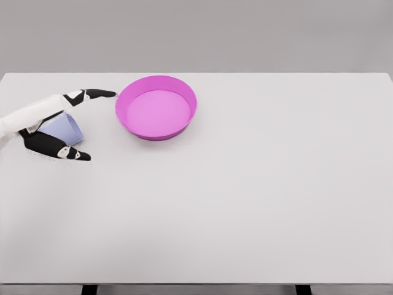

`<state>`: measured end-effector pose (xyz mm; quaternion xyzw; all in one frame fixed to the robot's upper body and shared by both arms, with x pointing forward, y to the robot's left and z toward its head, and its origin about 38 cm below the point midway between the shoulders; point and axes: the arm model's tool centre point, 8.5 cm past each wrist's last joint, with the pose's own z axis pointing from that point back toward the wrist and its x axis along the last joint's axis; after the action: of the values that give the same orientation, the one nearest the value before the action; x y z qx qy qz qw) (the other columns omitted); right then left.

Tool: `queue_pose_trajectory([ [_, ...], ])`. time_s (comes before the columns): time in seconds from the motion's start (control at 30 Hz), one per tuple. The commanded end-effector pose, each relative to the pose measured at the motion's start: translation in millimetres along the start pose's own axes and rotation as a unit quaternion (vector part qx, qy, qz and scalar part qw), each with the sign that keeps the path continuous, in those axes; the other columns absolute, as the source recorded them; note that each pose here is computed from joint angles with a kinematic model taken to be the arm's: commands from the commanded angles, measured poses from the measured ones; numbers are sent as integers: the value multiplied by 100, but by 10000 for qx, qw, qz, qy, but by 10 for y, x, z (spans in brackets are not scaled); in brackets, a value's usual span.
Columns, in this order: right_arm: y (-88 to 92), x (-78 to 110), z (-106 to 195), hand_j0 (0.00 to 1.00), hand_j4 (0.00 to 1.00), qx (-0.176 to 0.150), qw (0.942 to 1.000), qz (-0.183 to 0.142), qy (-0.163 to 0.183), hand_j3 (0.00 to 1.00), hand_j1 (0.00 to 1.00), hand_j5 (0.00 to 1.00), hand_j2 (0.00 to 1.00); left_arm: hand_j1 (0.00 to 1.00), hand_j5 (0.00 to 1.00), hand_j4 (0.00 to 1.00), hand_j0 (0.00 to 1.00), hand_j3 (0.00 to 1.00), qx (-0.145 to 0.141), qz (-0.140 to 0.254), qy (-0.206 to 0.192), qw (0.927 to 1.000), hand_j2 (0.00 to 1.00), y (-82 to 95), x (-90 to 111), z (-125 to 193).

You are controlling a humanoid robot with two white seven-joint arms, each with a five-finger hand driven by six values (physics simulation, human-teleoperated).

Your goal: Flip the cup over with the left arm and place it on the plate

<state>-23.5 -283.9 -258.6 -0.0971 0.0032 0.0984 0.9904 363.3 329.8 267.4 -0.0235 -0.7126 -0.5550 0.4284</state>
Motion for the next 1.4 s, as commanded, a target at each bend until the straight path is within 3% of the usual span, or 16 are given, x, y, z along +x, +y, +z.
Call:
queue_pose_trajectory([
  [0.0, -1, -1, 0, 100, 100, -1, 10000, -3, 1, 100, 100, 100, 100, 100, 100, 100, 100, 100, 780, 256, 502, 9954, 100, 293, -52, 34],
  [0.03, -1, -1, 0, 100, 100, -1, 10000, -3, 1, 100, 100, 100, 100, 100, 100, 100, 100, 100, 1037, 460, 615, 9916, 100, 321, -91, 52],
  [0.13, -1, -1, 0, 100, 100, -1, 10000, -3, 1, 100, 100, 100, 100, 100, 100, 100, 100, 100, 1076, 541, 907, 9886, 100, 318, -155, 61],
  [0.23, -1, -1, 0, 100, 100, -1, 10000, -3, 1, 100, 100, 100, 100, 100, 100, 100, 100, 100, 826, 327, 1899, 9778, 100, 214, -361, 112],
  [0.37, -1, -1, 0, 100, 100, 0, 10000, 5, 0, 100, 100, 100, 100, 100, 100, 100, 100, 100, 542, 285, 2406, 9687, 100, 132, -471, 162],
  [0.4, -1, -1, 0, 100, 100, 0, 10000, 5, 0, 100, 100, 100, 100, 100, 100, 100, 100, 100, 509, 111, 2496, 9670, 100, 143, -480, 167],
  [0.57, -1, -1, 0, 100, 100, -1, 10000, -3, 1, 100, 100, 100, 100, 100, 100, 100, 100, 100, 470, 268, 3027, 9516, 100, 63, -612, 225],
  [0.8, -1, -1, 0, 100, 100, -1, 10000, -3, 1, 100, 100, 100, 100, 100, 100, 100, 100, 100, 331, 384, 3123, 9486, 100, -165, -727, 136],
  [0.9, -1, -1, 0, 100, 100, -1, 10000, -3, 1, 100, 100, 100, 100, 100, 100, 100, 100, 100, 350, 474, 3407, 9383, 100, -165, -816, 175],
  [0.97, -1, -1, 0, 100, 100, -1, 10000, -3, 1, 100, 100, 100, 100, 100, 100, 100, 100, 100, 379, 537, 3476, 9353, 100, -178, -827, 154],
  [1.03, -1, -1, 0, 100, 100, -1, 10000, -3, 1, 100, 100, 100, 100, 100, 100, 100, 100, 100, 413, 528, 3712, 9261, 100, -149, -837, 155],
  [1.37, -1, -1, 0, 100, 100, -1, 10000, -3, 1, 100, 100, 100, 100, 100, 100, 100, 100, 100, 472, 299, 3718, 9267, 100, -113, -819, 77],
])
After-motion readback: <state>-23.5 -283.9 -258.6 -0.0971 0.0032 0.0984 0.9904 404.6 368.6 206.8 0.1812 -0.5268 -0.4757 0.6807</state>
